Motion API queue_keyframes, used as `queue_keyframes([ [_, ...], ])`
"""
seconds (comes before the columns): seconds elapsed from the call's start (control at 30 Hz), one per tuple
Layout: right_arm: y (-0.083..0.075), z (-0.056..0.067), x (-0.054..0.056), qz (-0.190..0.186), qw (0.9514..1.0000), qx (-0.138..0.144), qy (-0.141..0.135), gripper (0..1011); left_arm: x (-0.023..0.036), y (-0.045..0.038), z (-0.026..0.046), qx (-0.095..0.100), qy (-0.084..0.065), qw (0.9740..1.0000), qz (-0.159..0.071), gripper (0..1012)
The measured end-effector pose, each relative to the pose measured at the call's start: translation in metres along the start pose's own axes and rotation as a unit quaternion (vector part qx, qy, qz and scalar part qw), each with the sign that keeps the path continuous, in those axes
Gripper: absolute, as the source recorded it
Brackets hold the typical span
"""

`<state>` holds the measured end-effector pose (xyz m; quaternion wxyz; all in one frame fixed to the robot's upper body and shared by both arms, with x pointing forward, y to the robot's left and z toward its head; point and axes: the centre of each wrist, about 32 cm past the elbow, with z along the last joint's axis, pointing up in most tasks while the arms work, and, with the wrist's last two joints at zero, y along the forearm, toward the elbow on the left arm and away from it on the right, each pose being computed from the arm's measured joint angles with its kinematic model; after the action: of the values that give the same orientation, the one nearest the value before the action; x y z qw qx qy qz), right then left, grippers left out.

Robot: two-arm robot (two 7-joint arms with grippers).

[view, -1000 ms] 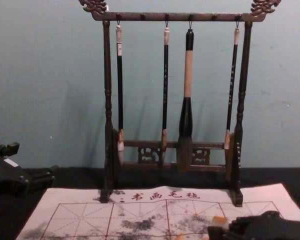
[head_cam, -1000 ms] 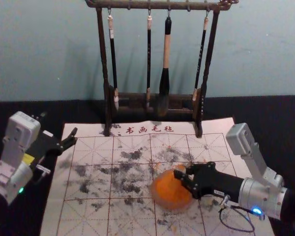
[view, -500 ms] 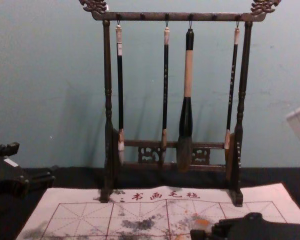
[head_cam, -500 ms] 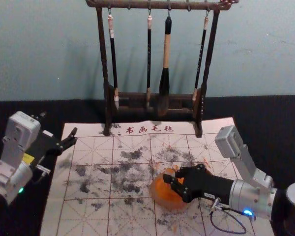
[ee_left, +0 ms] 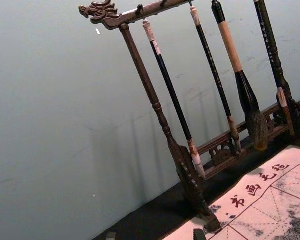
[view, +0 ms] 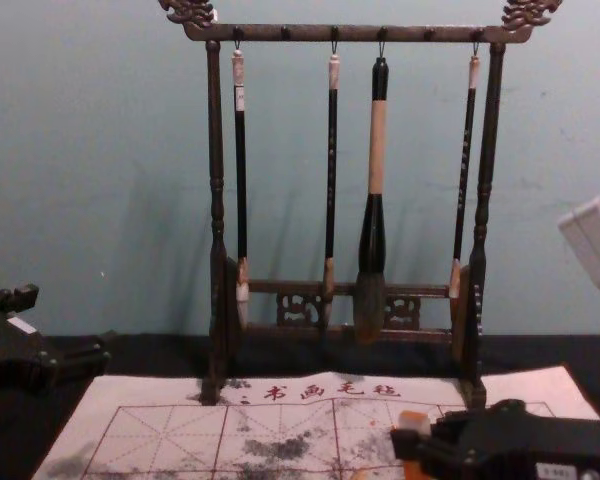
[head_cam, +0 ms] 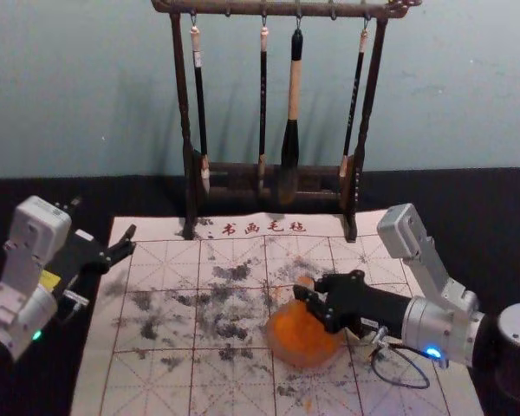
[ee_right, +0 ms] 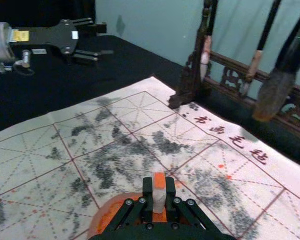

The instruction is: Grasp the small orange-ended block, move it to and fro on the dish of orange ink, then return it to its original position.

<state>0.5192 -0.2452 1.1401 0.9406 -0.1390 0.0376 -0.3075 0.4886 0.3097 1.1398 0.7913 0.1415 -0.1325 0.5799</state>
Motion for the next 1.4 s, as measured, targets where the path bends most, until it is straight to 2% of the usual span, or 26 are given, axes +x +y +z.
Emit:
queue_keyframes([
  [0.3, -0.01, -0.001, 0.002, -0.01, 0.9999, -0.004, 0.001, 86, 0.0, 0.0, 0.0, 0.0, 0.0, 1.0, 0.0, 1001],
  [0.63, -0.023, -0.002, -0.01, 0.005, 1.0, -0.001, 0.008, 86, 0.0, 0.0, 0.0, 0.0, 0.0, 1.0, 0.0, 1001],
  [0.97, -0.013, 0.002, -0.018, 0.028, 0.9996, 0.003, 0.005, 86, 0.0, 0.0, 0.0, 0.0, 0.0, 1.0, 0.0, 1001],
  [1.4, 0.004, 0.001, -0.011, 0.021, 0.9998, -0.005, -0.001, 86, 0.0, 0.0, 0.0, 0.0, 0.0, 1.0, 0.0, 1001],
])
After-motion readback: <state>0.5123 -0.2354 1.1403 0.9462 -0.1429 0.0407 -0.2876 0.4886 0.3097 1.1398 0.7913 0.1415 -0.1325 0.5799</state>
